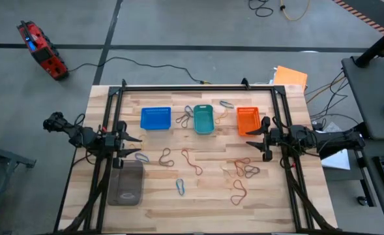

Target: Sort rubber bands into baskets

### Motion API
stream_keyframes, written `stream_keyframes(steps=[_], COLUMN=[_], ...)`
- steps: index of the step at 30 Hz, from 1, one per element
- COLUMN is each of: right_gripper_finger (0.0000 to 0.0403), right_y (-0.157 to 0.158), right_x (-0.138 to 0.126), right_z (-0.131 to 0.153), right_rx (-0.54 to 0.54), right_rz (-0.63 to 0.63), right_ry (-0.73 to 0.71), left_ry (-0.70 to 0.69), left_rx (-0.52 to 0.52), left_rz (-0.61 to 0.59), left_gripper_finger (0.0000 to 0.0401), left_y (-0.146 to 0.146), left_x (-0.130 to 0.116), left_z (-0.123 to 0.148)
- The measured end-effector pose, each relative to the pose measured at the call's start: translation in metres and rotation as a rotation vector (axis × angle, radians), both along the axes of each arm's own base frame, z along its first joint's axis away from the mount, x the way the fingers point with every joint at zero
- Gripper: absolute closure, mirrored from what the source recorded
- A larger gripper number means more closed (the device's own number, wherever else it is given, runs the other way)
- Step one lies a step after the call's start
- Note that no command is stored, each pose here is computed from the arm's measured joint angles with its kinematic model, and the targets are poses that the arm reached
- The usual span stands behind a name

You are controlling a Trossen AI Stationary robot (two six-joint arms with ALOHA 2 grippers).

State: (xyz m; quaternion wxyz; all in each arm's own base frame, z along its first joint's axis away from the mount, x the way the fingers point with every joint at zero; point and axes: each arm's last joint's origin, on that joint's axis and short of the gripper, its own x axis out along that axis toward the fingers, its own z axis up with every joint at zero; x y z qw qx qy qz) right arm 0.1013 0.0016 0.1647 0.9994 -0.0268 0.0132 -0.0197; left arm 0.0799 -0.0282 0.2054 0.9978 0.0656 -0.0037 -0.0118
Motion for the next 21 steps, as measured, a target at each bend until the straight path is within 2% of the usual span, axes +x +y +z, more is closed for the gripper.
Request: stream_keyframes(steps=[2, 7, 9, 13, 16, 21], right_gripper_finger=[0.0225, 0.0225, 0.0225, 0.0225, 0.0225, 0.0225], right_y=[0.0, 0.0, 0.0, 0.0, 0.0, -0.001], right_x=[0.0, 0.0, 0.0, 0.0, 0.0, 0.0], right_z=[0.0, 0.0, 0.0, 0.001, 0.001, 0.006], right_rx=[0.0, 0.0, 0.0, 0.0, 0.009, 0.217], right_rz=[0.0, 0.0, 0.0, 0.0, 0.0, -0.008], right_ry=[0.0, 0.0, 0.0, -0.008, -0.009, -0.057], left_ry=[-0.024, -0.228, -0.299, -0.382, -0.389, -0.389], left_rx=[-0.012, -0.32, -0.396, -0.416, -0.41, -0.407], left_rz=[-0.001, -0.034, -0.048, -0.053, -0.052, -0.051], left_gripper_finger=[0.0269, 0.0269, 0.0269, 0.0269, 0.0269, 0.0269], left_y=[0.0, 0.001, 0.002, 0.003, 0.003, 0.003], left_x=[0.0, -0.002, -0.004, -0.007, -0.007, -0.007], left_z=[0.002, 0.025, 0.032, 0.04, 0.041, 0.041])
